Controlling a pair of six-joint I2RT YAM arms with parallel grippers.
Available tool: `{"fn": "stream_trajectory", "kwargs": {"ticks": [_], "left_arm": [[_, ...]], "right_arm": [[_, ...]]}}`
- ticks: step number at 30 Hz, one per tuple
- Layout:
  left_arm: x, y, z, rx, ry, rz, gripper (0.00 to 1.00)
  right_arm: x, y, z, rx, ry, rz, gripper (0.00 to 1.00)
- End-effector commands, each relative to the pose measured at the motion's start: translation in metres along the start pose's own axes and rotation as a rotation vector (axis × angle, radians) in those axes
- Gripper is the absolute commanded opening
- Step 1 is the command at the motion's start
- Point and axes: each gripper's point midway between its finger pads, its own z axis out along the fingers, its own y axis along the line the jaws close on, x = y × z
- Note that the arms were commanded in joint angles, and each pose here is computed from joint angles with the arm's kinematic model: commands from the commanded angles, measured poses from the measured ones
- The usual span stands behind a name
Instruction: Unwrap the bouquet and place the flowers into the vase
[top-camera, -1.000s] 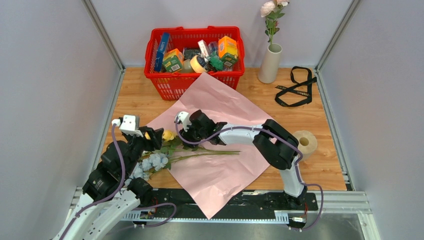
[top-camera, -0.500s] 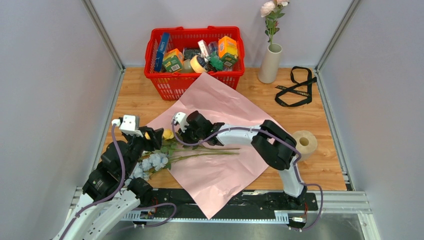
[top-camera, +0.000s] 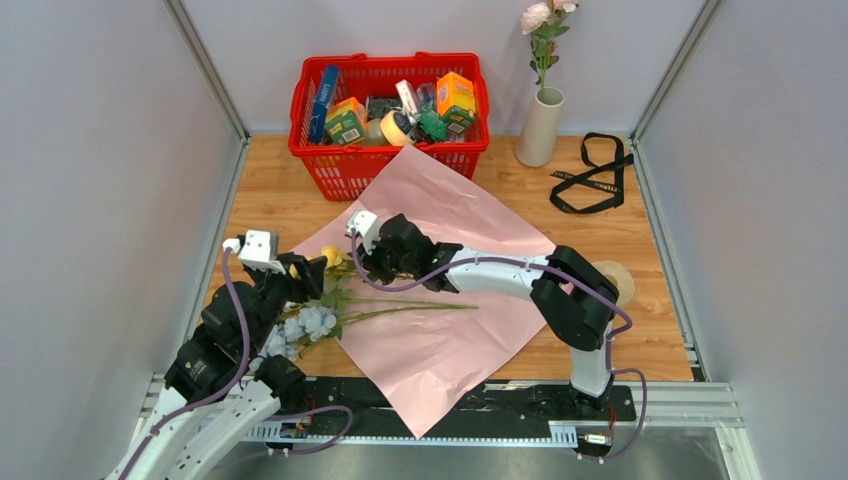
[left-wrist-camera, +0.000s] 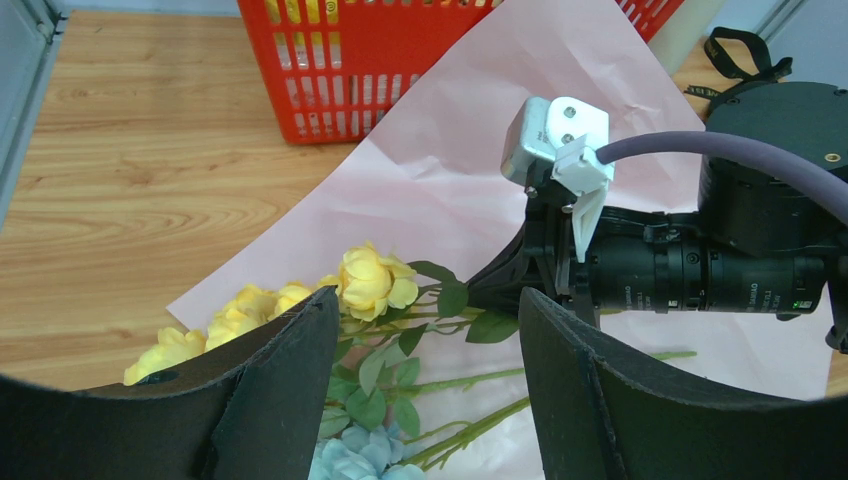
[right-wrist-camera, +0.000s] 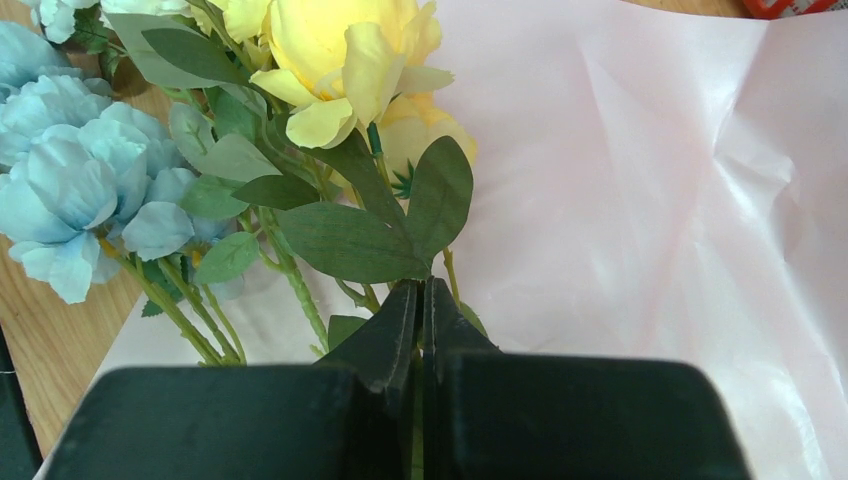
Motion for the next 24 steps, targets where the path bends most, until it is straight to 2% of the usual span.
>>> {"fn": "stream_trajectory", "kwargs": {"ticks": [1,8,10,17,19,21,24], "left_arm": [[-0.007,0.0,-0.002,0.001,-0.024,-0.017,0.74],[-0.007,0.0,-0.002,-0.001,-0.023,-0.021,0.74],[-0.008,0.0,-0.002,0.001,-0.024,-0.022,0.74],[-0.007,-0.001,-0.002,0.003,-0.022,-0.021,0.74],[-0.007,-0.001,-0.002,0.003,-0.021,-0.021,0.74],[-0.006,-0.001,-0.002,0.001,-0.017,-0.019,0.74],[-0.006,0.0,-0.002,-0.001,-0.017,-0.021,0.74]], "right_arm": [[-0.018,-0.002,-0.007,0.037,-0.072,0.026,0.0],[0.0,-0.035,-0.013,0.192,-0.039,0.073,0.0],[0.005,-0.047,-0.019,0.243,-0.039,0.137,0.0],[0.03,-0.075,-0.039,0.353,-0.016,0.256,0.0],[0.032,-0.075,-0.039,0.337,-0.011,0.267,0.0],[0.034,-0.071,-0.039,0.316,0.004,0.25,0.09],[0.034,-0.066,-0.045,0.279,0.029,0.201,0.3]]}}
